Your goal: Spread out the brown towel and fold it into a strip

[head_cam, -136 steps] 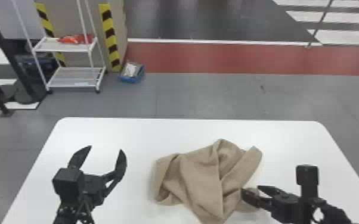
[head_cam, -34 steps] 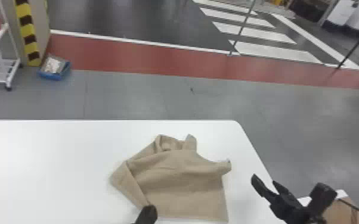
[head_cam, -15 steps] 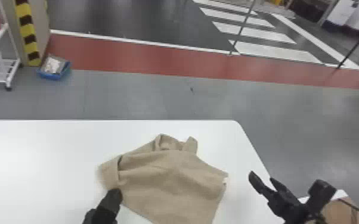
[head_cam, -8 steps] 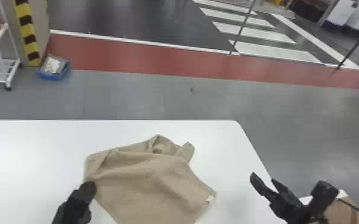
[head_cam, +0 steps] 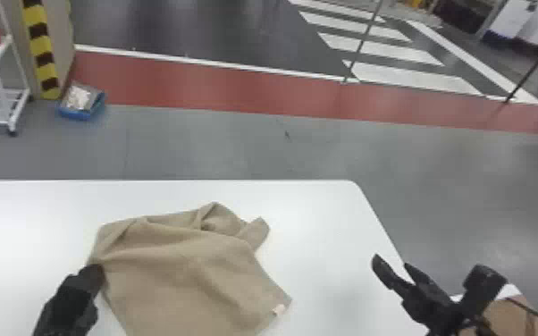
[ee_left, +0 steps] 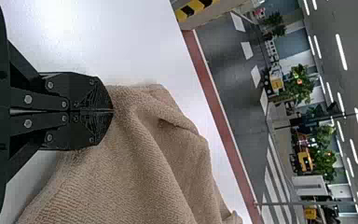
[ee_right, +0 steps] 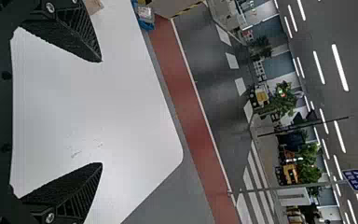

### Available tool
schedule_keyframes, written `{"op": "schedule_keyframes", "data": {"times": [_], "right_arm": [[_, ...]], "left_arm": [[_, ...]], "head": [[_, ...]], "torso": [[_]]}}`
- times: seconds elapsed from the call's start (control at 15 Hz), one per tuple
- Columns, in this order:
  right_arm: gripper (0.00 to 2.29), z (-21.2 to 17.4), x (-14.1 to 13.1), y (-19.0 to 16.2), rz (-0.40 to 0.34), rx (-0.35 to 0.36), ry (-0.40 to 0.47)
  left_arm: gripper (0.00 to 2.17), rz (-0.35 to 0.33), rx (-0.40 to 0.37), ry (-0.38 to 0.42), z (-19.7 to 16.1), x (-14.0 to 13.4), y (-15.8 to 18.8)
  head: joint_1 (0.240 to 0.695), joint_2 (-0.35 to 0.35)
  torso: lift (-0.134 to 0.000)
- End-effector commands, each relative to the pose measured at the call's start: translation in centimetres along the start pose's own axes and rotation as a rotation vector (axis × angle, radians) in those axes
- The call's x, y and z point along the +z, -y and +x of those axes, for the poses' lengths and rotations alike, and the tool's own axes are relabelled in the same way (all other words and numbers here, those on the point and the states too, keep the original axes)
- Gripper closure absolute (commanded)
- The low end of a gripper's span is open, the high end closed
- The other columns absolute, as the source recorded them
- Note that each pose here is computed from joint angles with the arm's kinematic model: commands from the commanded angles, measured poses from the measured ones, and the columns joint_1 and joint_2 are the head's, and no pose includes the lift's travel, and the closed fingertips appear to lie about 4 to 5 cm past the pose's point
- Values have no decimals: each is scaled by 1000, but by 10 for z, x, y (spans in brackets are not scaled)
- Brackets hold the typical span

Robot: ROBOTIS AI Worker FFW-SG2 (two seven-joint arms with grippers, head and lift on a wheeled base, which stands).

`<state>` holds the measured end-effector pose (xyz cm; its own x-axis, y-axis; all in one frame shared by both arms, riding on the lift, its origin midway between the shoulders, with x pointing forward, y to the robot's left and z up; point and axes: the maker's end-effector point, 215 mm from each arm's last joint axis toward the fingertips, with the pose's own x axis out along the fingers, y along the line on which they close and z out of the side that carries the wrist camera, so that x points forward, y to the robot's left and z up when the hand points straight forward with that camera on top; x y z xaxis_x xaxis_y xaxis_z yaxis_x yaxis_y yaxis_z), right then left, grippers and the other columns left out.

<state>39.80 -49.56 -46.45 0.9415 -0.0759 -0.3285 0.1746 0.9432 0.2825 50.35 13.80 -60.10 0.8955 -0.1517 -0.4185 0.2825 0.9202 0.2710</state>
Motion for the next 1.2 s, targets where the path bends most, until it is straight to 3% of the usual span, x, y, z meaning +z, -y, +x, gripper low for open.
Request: {"op": "schedule_keyframes", "data": {"times": [0.0, 0.2, 0.27, 0.33, 0.47, 0.53, 0.8, 1.0, 1.13], "right_arm": [[90, -1, -2, 0, 2, 0, -4], [90, -3, -2, 2, 0, -4, -5], [87, -4, -3, 4, -3, -9, -8], [80, -4, -4, 5, -9, -12, -12], [56, -5, -4, 9, -15, -21, -13], [56, -6, -5, 11, -12, -23, -15], [63, -14, -2, 31, -42, -79, -9], [87, -29, -3, 74, -54, -217, -11], [87, -44, -1, 102, -38, -286, -13]], "left_arm": [[2061, -6, 29, 9, 0, 1, -15], [2030, -30, 72, 76, -12, 20, -22], [1754, -44, 71, 97, -21, 28, -17], [1325, -48, 66, 117, -30, 35, -11], [184, -50, 35, 145, -51, 46, 11], [83, -56, 13, 163, -64, 55, 23], [87, -78, -141, 202, -98, 77, 97], [90, -44, -269, 201, -118, 79, 165], [90, 18, -339, 202, -131, 80, 202]], "head": [[695, -350], [695, -350], [695, -350], [695, -350], [695, -350], [695, -350], [695, -350], [695, -350], [695, -350]], "torso": [[0], [0], [0], [0], [0], [0], [0], [0], [0]]}}
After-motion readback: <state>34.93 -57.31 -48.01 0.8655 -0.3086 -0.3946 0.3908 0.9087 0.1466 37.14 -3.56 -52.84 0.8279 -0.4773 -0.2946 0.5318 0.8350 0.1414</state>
